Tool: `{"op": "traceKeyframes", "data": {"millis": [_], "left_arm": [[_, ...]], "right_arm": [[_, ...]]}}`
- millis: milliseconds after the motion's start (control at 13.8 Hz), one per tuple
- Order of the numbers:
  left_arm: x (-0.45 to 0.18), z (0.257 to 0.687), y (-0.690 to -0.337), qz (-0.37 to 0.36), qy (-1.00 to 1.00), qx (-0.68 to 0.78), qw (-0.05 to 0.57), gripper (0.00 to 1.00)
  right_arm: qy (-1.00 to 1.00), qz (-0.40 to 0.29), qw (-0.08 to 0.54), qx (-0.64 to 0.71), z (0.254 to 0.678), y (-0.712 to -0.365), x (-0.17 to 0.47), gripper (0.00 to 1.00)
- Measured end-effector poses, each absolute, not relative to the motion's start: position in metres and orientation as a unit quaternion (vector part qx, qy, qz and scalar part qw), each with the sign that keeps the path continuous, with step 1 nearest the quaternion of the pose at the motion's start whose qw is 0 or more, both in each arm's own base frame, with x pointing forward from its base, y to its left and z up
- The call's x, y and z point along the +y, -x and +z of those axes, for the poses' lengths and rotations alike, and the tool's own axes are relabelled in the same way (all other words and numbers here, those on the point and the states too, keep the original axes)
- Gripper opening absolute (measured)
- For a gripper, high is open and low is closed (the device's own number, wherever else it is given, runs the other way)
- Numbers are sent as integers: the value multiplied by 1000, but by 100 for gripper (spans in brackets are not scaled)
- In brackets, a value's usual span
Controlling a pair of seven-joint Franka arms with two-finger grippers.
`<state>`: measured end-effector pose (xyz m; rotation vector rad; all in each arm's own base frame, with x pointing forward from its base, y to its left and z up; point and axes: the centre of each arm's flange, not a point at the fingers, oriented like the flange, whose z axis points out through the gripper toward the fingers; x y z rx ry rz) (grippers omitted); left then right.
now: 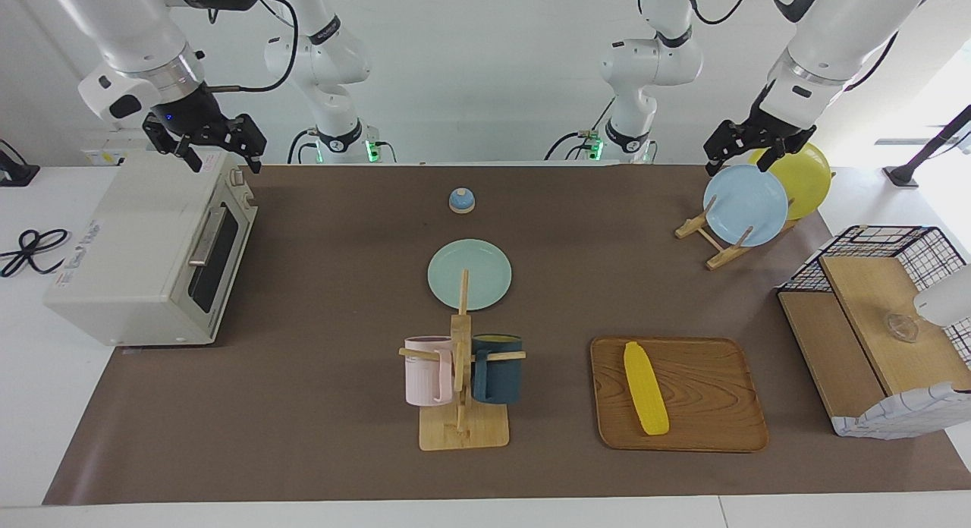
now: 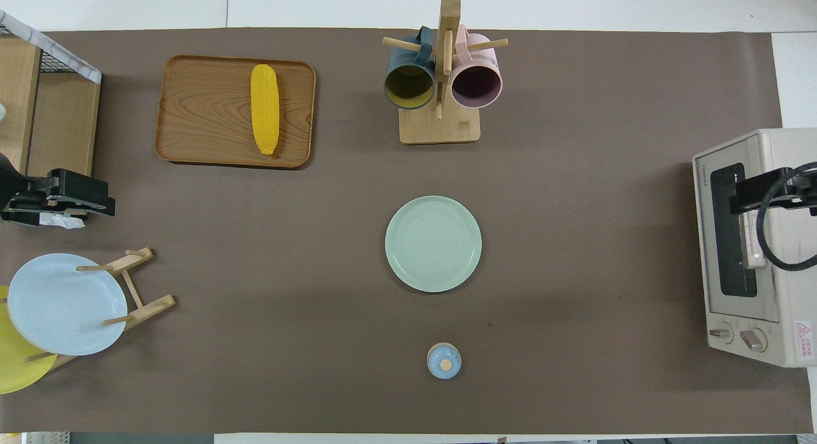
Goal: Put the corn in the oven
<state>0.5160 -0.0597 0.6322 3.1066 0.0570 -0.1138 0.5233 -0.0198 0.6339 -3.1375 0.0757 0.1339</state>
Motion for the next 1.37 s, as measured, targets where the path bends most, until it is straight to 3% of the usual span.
{"op": "traceKeyframes", "data": {"millis": [362, 723, 795, 1012, 1085, 1374], "left_arm": [[-59, 635, -519, -21, -999, 20, 18, 100], [-68, 621, -535, 1, -999, 18, 38, 100], [-71, 615, -540, 0, -999, 17, 43, 100], [-81, 589, -561, 0, -999, 14, 51, 100], [-87, 579, -567, -1, -999, 11, 53, 100], [-116, 538, -593, -17, -998, -5, 56, 100]], "right_arm": [[999, 44, 2, 15, 632, -523, -12, 100], [998, 58, -5, -18, 611, -524, -7, 52], [998, 56, -19, -27, 604, -526, -11, 37], [994, 46, -72, -68, 578, -525, -23, 8], [993, 41, -78, -81, 570, -523, -26, 1], [991, 38, -93, -86, 529, -514, -55, 1]]}}
